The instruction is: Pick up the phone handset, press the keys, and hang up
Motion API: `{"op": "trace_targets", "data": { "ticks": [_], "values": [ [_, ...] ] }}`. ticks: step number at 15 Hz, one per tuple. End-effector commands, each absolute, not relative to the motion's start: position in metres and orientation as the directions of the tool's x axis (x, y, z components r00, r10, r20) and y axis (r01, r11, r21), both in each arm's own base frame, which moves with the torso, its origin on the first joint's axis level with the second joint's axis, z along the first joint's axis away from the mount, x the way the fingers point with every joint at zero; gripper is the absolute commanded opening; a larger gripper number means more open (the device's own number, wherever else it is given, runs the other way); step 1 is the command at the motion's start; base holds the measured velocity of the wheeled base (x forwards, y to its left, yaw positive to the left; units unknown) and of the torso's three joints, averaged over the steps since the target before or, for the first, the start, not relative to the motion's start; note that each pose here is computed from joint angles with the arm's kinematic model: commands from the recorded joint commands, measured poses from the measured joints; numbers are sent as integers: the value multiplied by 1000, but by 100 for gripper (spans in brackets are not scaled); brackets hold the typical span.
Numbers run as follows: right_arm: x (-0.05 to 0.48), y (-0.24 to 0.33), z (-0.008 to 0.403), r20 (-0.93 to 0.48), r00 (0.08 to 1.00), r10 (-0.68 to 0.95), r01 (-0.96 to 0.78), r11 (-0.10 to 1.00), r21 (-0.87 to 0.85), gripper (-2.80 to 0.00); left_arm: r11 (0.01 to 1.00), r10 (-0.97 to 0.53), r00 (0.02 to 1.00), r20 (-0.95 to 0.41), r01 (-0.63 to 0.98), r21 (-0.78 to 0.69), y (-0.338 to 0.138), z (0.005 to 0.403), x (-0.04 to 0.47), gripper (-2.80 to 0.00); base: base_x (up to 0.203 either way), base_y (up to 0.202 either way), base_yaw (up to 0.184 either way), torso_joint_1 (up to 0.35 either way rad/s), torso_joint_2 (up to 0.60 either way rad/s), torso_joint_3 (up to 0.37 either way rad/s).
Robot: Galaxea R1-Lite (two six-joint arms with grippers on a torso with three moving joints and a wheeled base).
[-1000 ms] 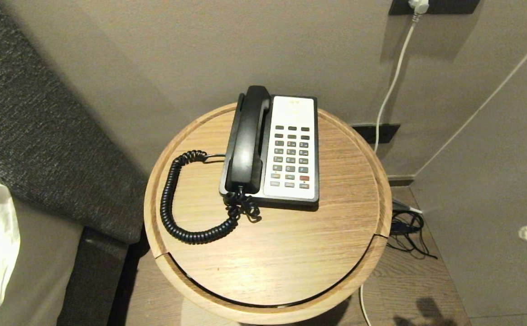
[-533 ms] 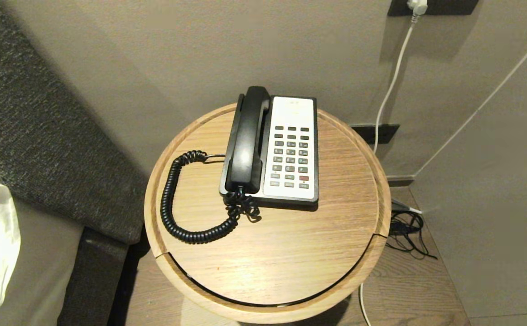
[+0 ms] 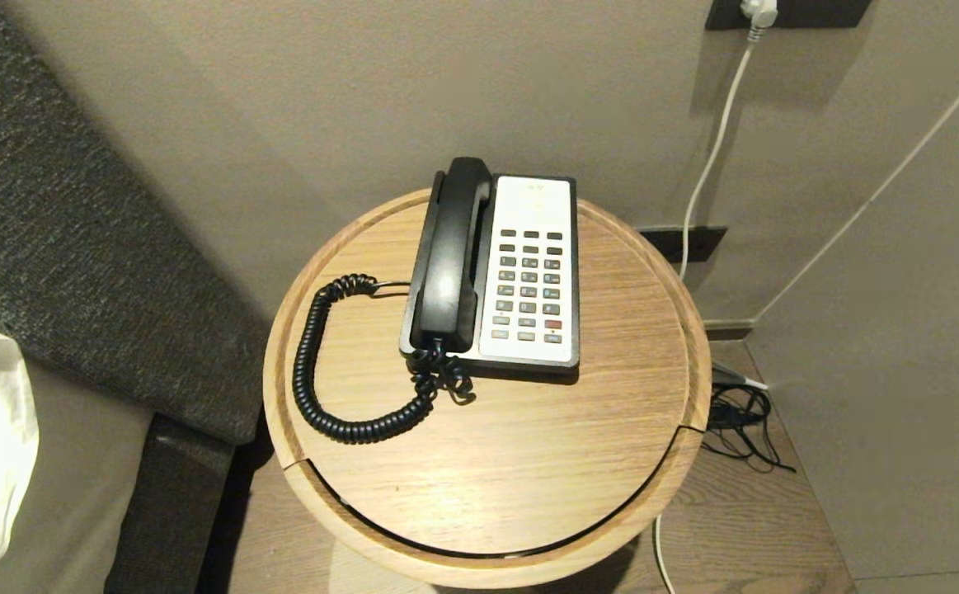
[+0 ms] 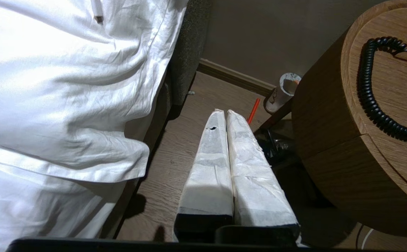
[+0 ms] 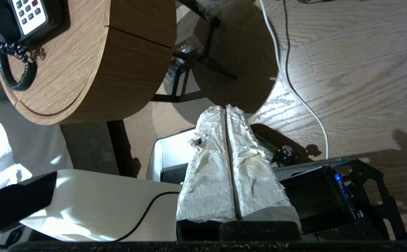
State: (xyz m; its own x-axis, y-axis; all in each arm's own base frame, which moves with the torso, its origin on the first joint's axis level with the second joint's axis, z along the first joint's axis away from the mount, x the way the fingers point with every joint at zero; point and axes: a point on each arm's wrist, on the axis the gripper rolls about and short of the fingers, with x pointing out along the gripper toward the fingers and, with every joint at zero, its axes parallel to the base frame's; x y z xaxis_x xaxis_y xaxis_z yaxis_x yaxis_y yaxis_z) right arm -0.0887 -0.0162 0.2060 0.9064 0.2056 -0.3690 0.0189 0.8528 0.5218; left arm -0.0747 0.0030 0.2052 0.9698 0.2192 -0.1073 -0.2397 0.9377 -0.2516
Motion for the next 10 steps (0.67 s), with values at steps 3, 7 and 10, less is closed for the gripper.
{"op": "trace_targets", "data": {
  "ticks": [3,7,10],
  "values": [
    [-86,-11,200,-403,902,152,85,855,511,-280,938,221,968,-120,-245,-247,3,192,-75,-280,0,0,0,0,0,0],
    [-88,0,198,-394,918,51,170,845,506,-280,956,210,972,-109,-227,-186,3,167,-80,-280,0,0,0,0,0,0],
    [-105,3,169,-330,943,42,127,873,471,-280,977,157,983,-98,-170,-132,2,144,-82,-280,0,0,0,0,0,0]
  ]
}}
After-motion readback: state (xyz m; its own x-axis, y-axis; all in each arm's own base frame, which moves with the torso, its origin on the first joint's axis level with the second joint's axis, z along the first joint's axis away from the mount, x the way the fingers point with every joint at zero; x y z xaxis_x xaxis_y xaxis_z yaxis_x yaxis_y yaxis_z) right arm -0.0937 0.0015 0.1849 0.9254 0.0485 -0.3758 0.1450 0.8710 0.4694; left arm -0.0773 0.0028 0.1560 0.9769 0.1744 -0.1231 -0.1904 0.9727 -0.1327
